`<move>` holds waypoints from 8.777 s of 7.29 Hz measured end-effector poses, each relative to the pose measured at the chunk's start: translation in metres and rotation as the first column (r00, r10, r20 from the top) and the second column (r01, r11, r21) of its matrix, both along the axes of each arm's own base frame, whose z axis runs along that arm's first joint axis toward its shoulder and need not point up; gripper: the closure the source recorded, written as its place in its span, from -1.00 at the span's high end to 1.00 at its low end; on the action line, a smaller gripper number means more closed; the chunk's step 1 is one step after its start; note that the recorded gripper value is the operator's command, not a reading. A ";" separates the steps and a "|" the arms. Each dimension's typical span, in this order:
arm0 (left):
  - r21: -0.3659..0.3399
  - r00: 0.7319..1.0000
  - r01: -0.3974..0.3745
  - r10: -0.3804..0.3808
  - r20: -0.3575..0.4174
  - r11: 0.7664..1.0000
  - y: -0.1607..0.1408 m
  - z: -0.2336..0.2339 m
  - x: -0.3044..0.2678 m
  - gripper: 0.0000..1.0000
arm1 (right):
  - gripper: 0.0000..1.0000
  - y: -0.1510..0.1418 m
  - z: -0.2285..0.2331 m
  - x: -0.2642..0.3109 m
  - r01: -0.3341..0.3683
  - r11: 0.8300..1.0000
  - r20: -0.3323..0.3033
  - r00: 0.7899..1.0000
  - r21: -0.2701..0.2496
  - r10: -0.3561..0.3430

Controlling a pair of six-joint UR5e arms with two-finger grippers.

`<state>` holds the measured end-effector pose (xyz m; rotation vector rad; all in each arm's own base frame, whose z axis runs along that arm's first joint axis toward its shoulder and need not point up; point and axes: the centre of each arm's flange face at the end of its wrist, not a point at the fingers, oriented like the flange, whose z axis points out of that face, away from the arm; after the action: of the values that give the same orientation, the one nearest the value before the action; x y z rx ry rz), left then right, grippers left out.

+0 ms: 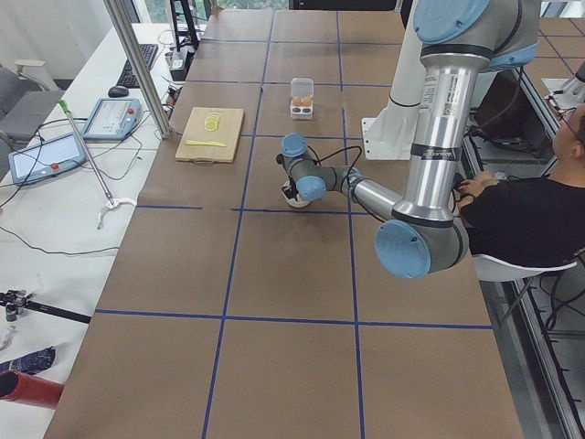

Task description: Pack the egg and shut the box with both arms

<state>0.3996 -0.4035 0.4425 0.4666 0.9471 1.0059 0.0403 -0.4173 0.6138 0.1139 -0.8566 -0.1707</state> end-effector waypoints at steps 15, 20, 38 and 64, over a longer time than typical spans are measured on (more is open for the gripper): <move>-0.496 0.898 0.402 -0.438 0.047 0.770 -0.004 -0.187 0.032 -1.00 | 1.00 -0.001 -0.001 -0.002 0.004 1.000 0.002 1.000 0.002 -0.004; -0.855 0.828 0.280 -0.561 -0.015 0.436 0.053 -0.301 0.217 -1.00 | 1.00 0.000 -0.002 -0.004 0.008 1.000 0.023 1.000 -0.001 -0.008; -0.777 0.743 0.402 -0.668 -0.031 0.484 -0.016 -0.298 0.219 0.75 | 1.00 -0.008 -0.021 -0.045 -0.012 1.000 0.053 0.999 -0.004 0.013; -0.365 0.774 0.630 -0.519 0.363 0.685 -0.098 0.172 -0.486 1.00 | 1.00 -0.042 0.009 0.009 -0.136 0.990 0.055 0.989 -0.039 0.138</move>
<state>-0.0860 -0.5011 0.6141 0.2007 0.7194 0.2129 0.0496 -0.4589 0.6230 0.1453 -0.9060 -0.0233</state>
